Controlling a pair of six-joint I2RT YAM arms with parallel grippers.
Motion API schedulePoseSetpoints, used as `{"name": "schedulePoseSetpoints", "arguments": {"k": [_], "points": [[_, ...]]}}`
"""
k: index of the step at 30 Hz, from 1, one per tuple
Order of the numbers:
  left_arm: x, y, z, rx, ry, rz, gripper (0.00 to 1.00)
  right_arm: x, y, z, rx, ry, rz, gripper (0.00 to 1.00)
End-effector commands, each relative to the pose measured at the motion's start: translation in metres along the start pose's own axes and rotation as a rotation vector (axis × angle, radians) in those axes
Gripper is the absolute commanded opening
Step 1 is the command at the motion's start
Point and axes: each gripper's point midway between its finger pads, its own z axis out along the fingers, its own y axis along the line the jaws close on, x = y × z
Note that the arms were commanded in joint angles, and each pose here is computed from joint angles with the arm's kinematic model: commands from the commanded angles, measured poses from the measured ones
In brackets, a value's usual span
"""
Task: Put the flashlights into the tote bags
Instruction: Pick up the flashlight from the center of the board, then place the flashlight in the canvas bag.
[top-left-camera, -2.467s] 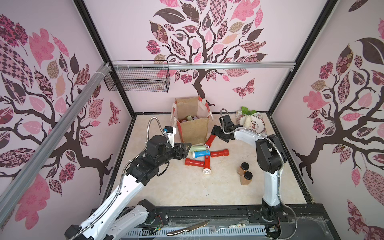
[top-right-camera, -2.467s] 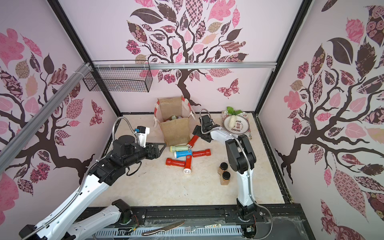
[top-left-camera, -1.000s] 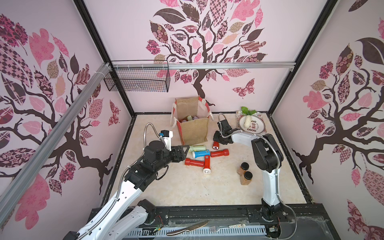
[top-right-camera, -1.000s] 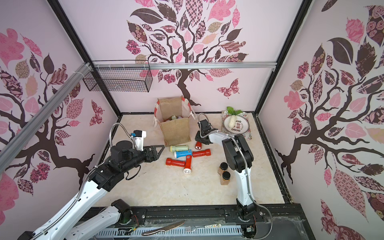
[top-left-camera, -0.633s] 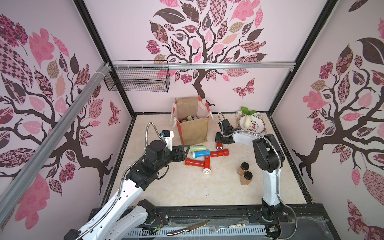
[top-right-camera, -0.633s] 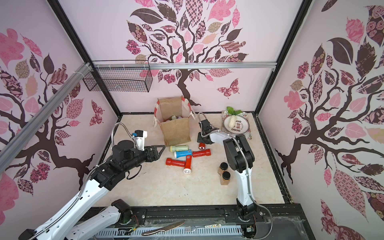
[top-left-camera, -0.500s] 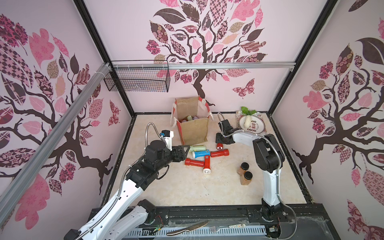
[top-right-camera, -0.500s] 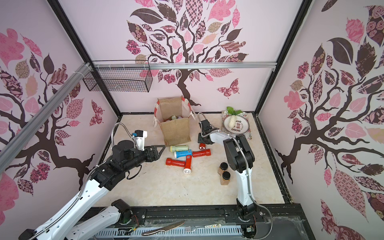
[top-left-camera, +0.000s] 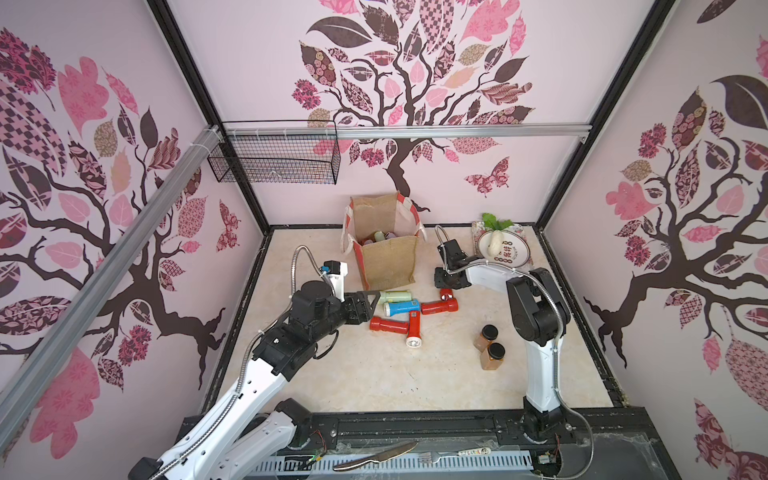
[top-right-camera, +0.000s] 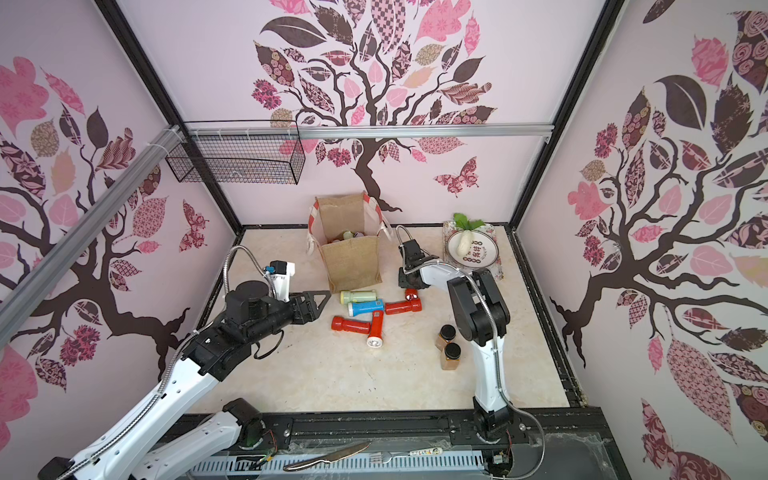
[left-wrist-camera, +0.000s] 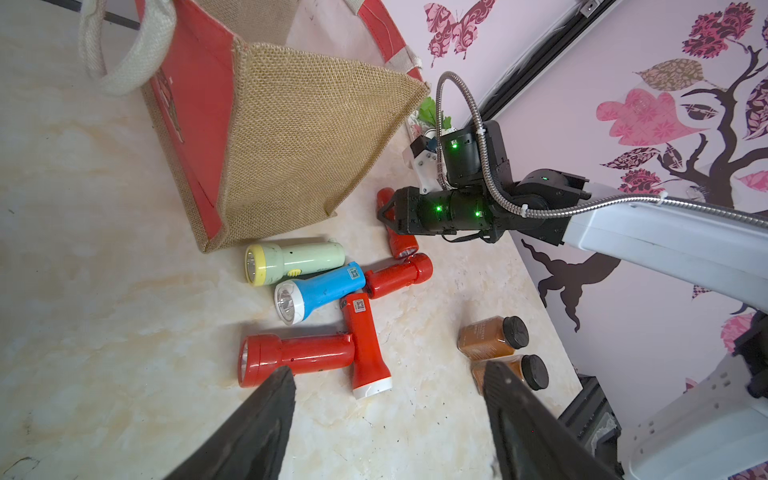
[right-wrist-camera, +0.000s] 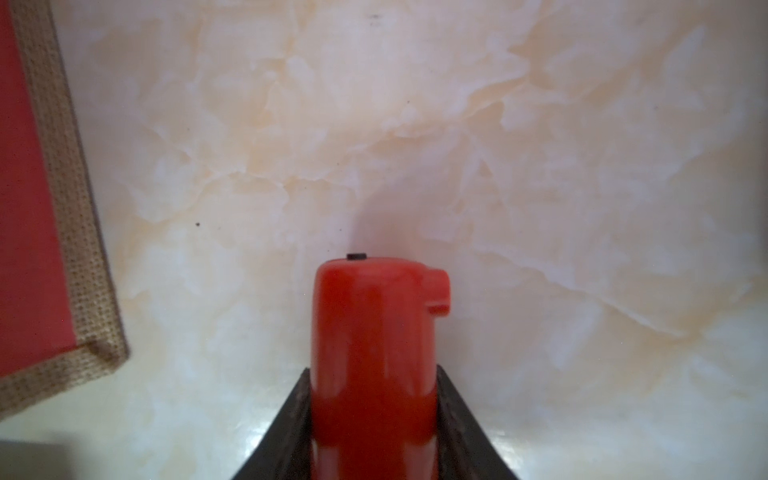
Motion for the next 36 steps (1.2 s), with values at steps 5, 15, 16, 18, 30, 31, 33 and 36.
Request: {"name": "schedulePoseSetpoints", "arguments": {"k": [5,15,16,18,30,31,33,36], "points": [[-0.006,-0.003,0.006,-0.009,0.007,0.017,0.75,-0.014,0.006,-0.039,-0.065,-0.072,-0.025,0.11],[-0.029,-0.024,0.015,0.028,0.019,0.008,0.74,-0.059,0.031,-0.139,-0.249,-0.336,-0.080,0.00],[-0.032,-0.027,0.016,0.032,0.022,0.006,0.74,-0.060,0.036,-0.153,-0.284,-0.366,-0.107,0.00],[-0.037,-0.033,0.016,0.044,0.025,0.003,0.73,-0.060,0.046,-0.180,-0.361,-0.418,-0.173,0.00],[-0.071,-0.092,0.004,0.276,0.008,-0.019,0.73,0.016,0.086,-0.327,-0.816,-0.554,-0.424,0.00],[-0.072,-0.097,0.004,0.302,0.013,-0.024,0.74,0.021,0.088,-0.336,-0.841,-0.560,-0.432,0.00],[-0.071,-0.106,0.007,0.351,0.032,-0.027,0.77,0.028,0.090,-0.348,-0.880,-0.567,-0.436,0.00],[-0.068,-0.119,0.009,0.429,0.068,-0.035,0.80,0.031,0.096,-0.364,-0.935,-0.581,-0.441,0.00]]}}
